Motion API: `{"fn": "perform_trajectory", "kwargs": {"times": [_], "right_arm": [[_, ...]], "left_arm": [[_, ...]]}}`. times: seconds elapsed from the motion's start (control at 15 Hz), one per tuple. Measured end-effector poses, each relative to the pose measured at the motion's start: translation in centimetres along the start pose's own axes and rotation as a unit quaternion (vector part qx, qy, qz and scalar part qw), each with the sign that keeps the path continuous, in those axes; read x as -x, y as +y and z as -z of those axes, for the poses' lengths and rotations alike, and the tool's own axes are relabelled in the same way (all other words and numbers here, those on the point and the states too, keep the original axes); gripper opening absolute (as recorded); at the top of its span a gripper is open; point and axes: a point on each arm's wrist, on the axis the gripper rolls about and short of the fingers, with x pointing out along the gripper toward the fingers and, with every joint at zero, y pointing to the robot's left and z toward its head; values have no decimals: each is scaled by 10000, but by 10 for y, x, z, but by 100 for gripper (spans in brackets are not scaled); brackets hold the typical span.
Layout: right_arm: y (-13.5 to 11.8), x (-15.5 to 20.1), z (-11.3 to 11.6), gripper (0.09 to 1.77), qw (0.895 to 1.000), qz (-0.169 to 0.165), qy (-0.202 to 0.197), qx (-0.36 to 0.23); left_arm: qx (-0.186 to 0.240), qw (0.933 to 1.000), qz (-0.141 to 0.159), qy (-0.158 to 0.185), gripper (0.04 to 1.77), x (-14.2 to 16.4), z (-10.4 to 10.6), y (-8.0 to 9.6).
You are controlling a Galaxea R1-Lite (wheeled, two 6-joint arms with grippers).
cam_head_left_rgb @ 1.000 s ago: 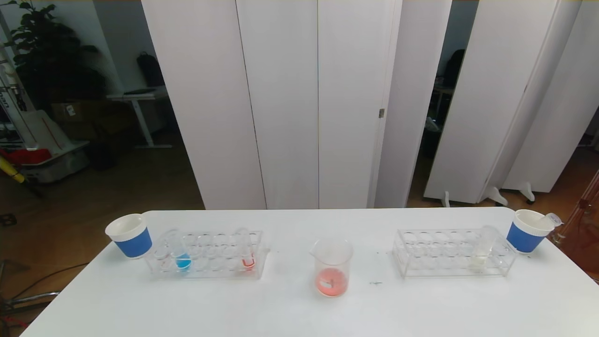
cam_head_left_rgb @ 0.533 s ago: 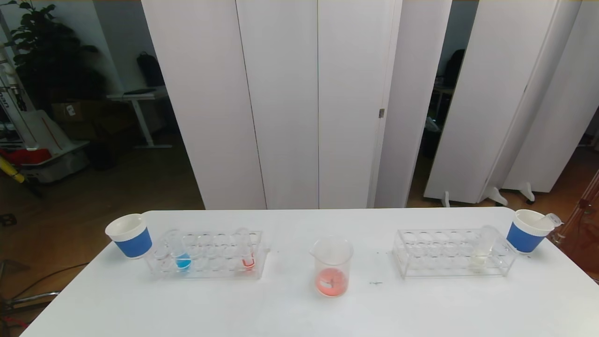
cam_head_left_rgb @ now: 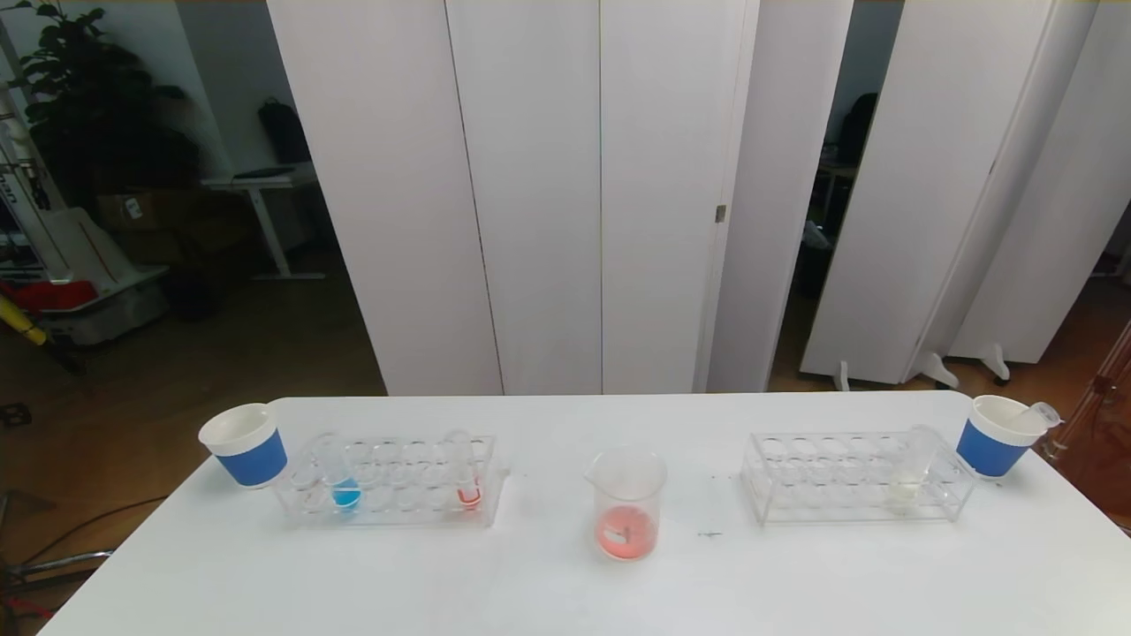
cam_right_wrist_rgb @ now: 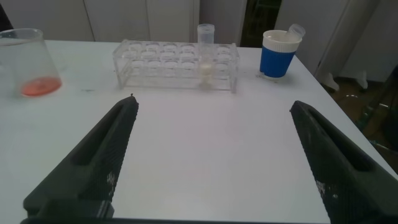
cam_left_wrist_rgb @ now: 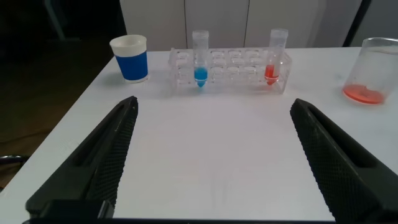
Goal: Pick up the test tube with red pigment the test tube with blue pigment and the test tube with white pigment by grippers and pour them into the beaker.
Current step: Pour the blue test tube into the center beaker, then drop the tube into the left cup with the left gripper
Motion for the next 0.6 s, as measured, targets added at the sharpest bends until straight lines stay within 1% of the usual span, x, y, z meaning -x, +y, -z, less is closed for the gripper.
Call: {"fn": "perform_trajectory", "kwargs": {"times": [0.2,0.47,0.6], "right_arm": [[0,0,0,175,10000,-2,0,0],[0,0,0,175,10000,0,0,0],[0,0,0,175,10000,0,0,0]], "left_arm": [[-12,9995,-6,-306,175,10,-26,0],[-11,9990,-11,-444,175,25,-56,1],[8,9986,-32,-534,175,26,-77,1]]}}
